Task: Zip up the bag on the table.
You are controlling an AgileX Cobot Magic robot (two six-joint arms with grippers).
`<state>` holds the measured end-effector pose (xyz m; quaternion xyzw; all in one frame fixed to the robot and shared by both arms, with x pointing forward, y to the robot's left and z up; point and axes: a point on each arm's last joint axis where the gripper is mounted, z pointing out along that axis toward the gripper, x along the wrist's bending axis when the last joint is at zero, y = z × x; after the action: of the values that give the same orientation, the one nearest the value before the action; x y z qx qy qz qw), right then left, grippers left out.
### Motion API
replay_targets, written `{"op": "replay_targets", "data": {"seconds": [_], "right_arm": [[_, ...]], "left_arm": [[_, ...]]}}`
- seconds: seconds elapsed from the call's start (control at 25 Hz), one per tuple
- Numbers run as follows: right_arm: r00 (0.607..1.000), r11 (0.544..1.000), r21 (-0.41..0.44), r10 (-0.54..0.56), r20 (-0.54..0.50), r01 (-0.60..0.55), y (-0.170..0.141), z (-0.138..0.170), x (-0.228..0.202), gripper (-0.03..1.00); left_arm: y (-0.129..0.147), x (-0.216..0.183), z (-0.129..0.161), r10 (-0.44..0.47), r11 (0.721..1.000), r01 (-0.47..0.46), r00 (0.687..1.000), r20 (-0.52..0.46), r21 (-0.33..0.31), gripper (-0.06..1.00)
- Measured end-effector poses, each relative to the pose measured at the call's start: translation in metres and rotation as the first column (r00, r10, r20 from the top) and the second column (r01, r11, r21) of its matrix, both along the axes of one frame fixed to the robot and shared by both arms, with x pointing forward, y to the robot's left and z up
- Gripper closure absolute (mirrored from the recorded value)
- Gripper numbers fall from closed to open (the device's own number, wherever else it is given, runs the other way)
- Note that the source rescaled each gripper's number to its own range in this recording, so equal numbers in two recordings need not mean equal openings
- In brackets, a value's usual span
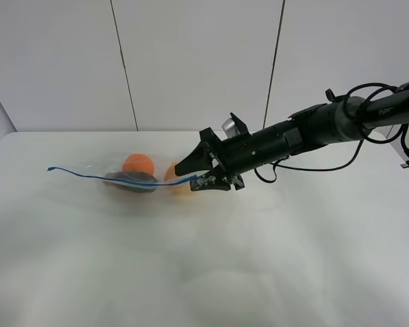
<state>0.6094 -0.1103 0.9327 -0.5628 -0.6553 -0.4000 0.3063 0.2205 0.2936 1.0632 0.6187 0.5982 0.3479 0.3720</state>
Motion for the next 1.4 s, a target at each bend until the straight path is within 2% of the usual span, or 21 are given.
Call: {"op": "replay_targets", "data": {"seconds": [0.04,0.12,0.24,0.4,0.56,0.64,0.72,0.84,1.04,1.2,1.28,1.4], "right_arm": [[1.000,1.000,-0.011,0.003,-0.002,-0.003,-0.001,0.000,-0.001,0.11],[1.000,0.999,-0.044,0.011,-0.006,-0.011,-0.002,0.000,-0.001,0.02],[0.999,0.990,-0.134,0.034,0.007,-0.033,-0.004,0.005,0.005,-0.02],[0.996,0.943,-0.330,0.065,0.064,-0.041,-0.011,0.028,0.025,-0.02],[0.985,0.811,-0.585,0.113,0.129,-0.016,-0.025,0.061,0.043,-0.03],[0.981,0.716,-0.698,0.129,0.145,0.009,-0.037,0.074,0.049,-0.03],[0.979,0.649,-0.760,0.126,0.160,0.041,-0.051,0.086,0.054,-0.03],[0.979,0.600,-0.794,0.087,0.183,0.095,-0.079,0.095,0.063,-0.03],[0.981,0.569,-0.802,-0.053,0.187,0.184,-0.145,0.096,0.075,-0.03],[0.966,0.554,-0.792,-0.181,0.185,0.256,-0.200,0.097,0.077,-0.03],[0.958,0.560,-0.781,-0.223,0.180,0.277,-0.214,0.097,0.075,-0.03],[0.962,0.566,-0.782,-0.224,0.159,0.261,-0.217,0.097,0.064,-0.03]], "left_arm": [[0.000,0.000,0.000,0.000,1.000,0.000,1.000,0.000,0.000,-0.06],[0.000,0.000,0.000,-0.001,1.000,0.001,1.000,0.000,-0.001,-0.06],[0.000,0.000,0.000,-0.001,1.000,0.001,1.000,0.000,-0.001,-0.06],[0.000,0.000,0.000,-0.001,1.000,0.001,1.000,0.000,-0.001,-0.06],[0.000,0.000,0.000,-0.001,1.000,0.001,1.000,0.000,-0.001,-0.06],[0.000,0.000,0.000,-0.001,1.000,0.001,1.000,0.000,-0.001,-0.06],[0.000,0.000,0.000,-0.001,1.000,0.001,1.000,0.000,-0.001,-0.06],[0.000,0.000,0.000,-0.001,1.000,0.001,1.000,0.000,-0.001,-0.06],[0.000,0.000,0.000,-0.001,1.000,0.001,1.000,0.000,-0.001,-0.06],[0.000,0.000,0.000,-0.001,1.000,0.001,1.000,0.000,-0.001,-0.06],[0.000,0.000,0.000,-0.001,1.000,0.001,1.000,0.000,-0.001,-0.06],[0.000,0.000,0.000,-0.001,1.000,0.001,1.000,0.000,-0.001,-0.06]]}}
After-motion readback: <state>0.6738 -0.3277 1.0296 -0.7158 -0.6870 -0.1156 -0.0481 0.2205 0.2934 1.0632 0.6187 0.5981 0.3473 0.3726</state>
